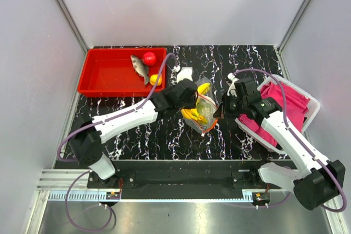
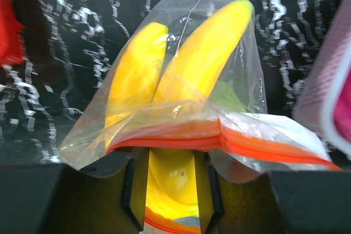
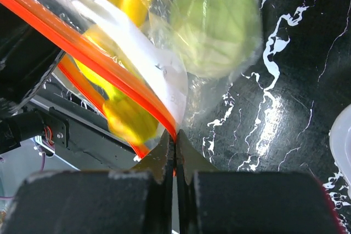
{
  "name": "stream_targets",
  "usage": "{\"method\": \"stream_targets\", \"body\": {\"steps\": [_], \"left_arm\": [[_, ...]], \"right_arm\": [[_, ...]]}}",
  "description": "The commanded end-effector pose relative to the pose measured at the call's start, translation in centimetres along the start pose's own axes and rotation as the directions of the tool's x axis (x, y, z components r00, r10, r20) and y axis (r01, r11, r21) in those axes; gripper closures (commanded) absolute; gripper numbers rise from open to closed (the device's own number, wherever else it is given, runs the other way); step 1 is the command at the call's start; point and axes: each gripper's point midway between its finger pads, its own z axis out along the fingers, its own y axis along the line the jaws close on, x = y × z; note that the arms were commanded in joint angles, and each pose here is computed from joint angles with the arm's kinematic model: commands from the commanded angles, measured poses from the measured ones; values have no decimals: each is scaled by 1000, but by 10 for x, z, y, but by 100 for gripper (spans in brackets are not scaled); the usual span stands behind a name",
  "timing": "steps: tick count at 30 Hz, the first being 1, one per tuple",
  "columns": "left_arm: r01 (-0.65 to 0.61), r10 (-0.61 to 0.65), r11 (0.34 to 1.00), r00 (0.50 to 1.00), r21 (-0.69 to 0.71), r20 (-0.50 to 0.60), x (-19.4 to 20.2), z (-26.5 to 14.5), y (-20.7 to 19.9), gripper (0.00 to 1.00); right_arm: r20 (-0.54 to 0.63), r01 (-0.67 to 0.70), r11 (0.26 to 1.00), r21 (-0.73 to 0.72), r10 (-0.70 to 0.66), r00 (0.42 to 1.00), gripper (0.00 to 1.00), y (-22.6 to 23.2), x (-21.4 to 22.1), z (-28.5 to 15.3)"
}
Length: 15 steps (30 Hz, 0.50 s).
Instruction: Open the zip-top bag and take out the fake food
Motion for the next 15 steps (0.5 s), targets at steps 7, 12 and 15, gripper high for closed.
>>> {"method": "stream_targets", "body": {"steps": [7,12,15], "left_arm": [[289,-249,890,956,352,-154,-21,-15,-40,100],[241,-137,859,958,451,-251,4,-33,-44,100],[267,-116,821,943,505,-311,16,-46,-53,100]], "right_arm": [[22,23,999,40,-24,999,100,-10,-12,18],[58,28,997,78,-33,998,100,-15,-22,17],[88,32,996,79,-39,995,100,-13,-31,16]]}}
